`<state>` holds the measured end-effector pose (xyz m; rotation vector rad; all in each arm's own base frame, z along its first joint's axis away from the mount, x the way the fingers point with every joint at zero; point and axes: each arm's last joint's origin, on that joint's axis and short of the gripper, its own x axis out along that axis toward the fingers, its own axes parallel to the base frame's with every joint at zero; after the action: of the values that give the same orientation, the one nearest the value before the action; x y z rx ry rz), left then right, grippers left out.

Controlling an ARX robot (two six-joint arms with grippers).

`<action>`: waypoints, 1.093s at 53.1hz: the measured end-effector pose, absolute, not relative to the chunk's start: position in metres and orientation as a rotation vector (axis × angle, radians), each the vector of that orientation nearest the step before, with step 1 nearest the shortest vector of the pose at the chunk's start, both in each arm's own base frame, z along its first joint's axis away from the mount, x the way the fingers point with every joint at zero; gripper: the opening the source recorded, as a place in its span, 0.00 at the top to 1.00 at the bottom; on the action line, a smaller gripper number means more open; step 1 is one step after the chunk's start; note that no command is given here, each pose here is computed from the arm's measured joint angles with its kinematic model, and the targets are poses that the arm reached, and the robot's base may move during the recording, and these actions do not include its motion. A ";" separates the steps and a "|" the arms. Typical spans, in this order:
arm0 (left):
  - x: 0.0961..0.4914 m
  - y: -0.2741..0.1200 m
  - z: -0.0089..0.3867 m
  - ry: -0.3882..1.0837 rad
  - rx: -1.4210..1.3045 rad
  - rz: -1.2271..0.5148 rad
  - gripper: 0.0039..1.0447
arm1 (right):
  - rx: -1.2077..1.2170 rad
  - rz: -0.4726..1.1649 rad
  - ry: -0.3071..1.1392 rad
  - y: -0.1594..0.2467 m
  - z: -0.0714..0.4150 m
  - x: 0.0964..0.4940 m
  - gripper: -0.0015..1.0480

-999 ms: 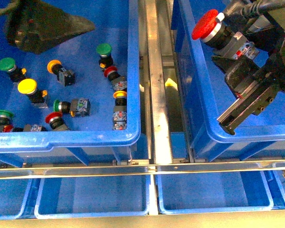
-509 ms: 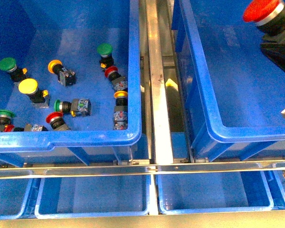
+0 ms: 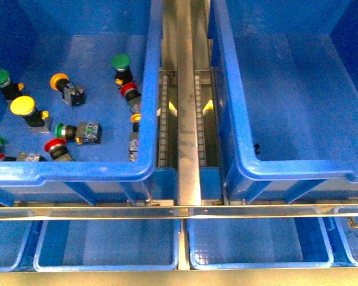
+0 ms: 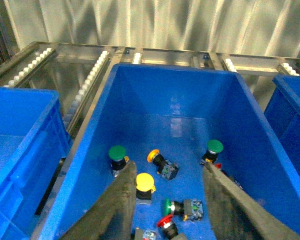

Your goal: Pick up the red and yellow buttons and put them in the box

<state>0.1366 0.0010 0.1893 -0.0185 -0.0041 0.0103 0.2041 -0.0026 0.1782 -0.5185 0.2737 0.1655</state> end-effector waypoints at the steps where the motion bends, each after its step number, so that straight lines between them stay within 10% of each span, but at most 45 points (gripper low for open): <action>1: 0.136 0.001 0.188 -0.003 -0.018 0.007 0.74 | -0.517 0.158 0.278 -0.003 0.178 0.204 0.65; 9: 0.130 0.000 0.181 0.005 -0.015 0.002 0.98 | -0.511 0.140 0.277 -0.004 0.179 0.202 0.65; 58: 0.108 0.000 0.173 -0.023 -0.009 0.001 0.98 | -0.484 0.152 0.253 0.013 0.179 0.200 0.65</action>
<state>0.1084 0.0001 0.1732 -0.0086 -0.0235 0.0014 0.1995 0.0129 0.1792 -0.4838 0.2529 0.1521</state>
